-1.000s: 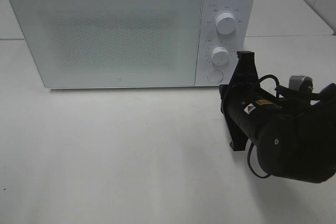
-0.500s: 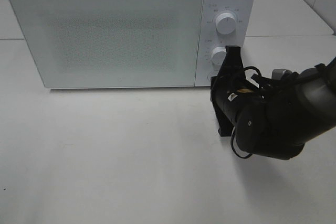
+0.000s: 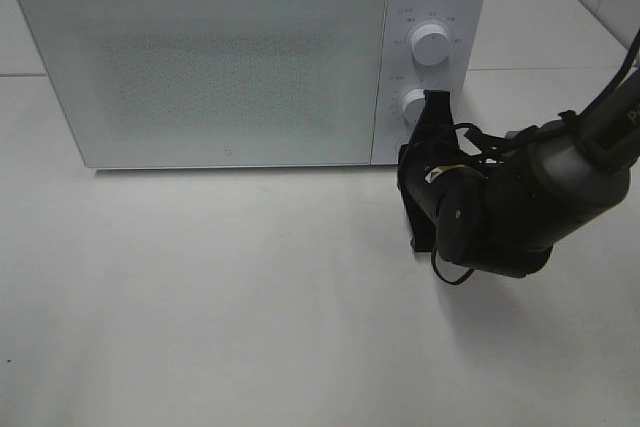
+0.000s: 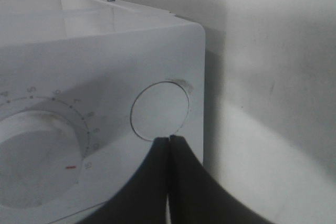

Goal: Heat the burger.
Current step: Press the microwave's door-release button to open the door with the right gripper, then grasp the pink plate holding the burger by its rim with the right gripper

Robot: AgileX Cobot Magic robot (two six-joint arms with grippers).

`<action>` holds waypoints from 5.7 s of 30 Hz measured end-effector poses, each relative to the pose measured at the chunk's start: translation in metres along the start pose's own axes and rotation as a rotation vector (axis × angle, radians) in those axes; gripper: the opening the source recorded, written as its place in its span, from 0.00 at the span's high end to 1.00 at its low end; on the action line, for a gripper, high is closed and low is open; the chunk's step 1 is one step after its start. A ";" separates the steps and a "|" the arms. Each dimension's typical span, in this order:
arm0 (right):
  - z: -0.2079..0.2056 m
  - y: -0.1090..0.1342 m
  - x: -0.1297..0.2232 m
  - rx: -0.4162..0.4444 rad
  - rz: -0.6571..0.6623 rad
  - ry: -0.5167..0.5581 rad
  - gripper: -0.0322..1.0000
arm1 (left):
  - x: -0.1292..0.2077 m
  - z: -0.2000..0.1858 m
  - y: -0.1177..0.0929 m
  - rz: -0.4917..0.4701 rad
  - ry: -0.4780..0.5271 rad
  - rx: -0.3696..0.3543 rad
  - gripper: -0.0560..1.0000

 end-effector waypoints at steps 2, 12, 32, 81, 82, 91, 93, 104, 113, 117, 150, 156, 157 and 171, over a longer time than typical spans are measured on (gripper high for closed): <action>0.004 -0.001 0.000 0.000 0.000 0.003 0.95 | 0.000 0.000 0.000 0.000 0.000 0.000 0.01; 0.020 0.000 -0.005 -0.003 0.006 -0.011 0.95 | 0.000 0.000 0.000 0.000 0.000 0.000 0.01; 0.029 0.000 -0.005 -0.027 0.010 -0.029 0.95 | 0.000 0.000 0.000 0.000 0.000 0.000 0.01; 0.037 0.006 -0.004 0.049 0.002 -0.025 0.95 | 0.000 0.000 0.000 0.000 0.000 0.000 0.01; 0.034 0.006 -0.004 0.053 -0.002 -0.022 0.95 | 0.000 0.000 0.000 0.000 0.000 0.000 0.01; 0.016 0.006 -0.007 0.074 -0.035 -0.009 0.95 | 0.000 0.000 0.000 0.000 0.000 0.000 0.01; 0.008 0.004 -0.012 0.095 -0.052 -0.011 0.95 | 0.000 0.000 0.000 0.000 0.000 0.000 0.01; -0.029 0.019 -0.010 0.143 -0.196 0.058 0.95 | 0.000 0.000 0.000 0.000 0.000 0.000 0.01; -0.064 0.003 0.009 0.339 -0.594 0.258 0.95 | 0.000 0.000 0.000 0.000 0.000 0.000 0.01; -0.076 -0.003 0.011 0.388 -0.751 0.332 0.95 | 0.000 0.000 0.000 0.000 0.000 0.000 0.01; -0.153 0.009 0.013 0.398 -2.196 1.393 0.93 | 0.000 0.000 0.000 0.000 0.000 0.000 0.01; -0.155 0.009 0.010 0.222 -2.430 1.556 0.92 | 0.000 0.000 0.000 0.000 0.000 0.000 0.01; -0.156 0.008 0.009 0.165 -2.489 1.598 0.91 | 0.000 0.000 0.000 0.000 0.000 0.000 0.01; -0.141 0.026 0.000 0.066 -2.787 1.620 0.70 | 0.000 0.000 0.000 0.000 0.000 0.000 0.01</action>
Point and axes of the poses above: a point on each arm's last joint axis where the gripper is mounted, z pointing out along that axis toward the gripper, y along the wrist's bending axis when the last joint is at zero, x = y × z, the point moved 9 cm from there along z, pointing out along that axis toward the gripper, and after that the axes turned 15 degrees about z, right-handed, at the moved point
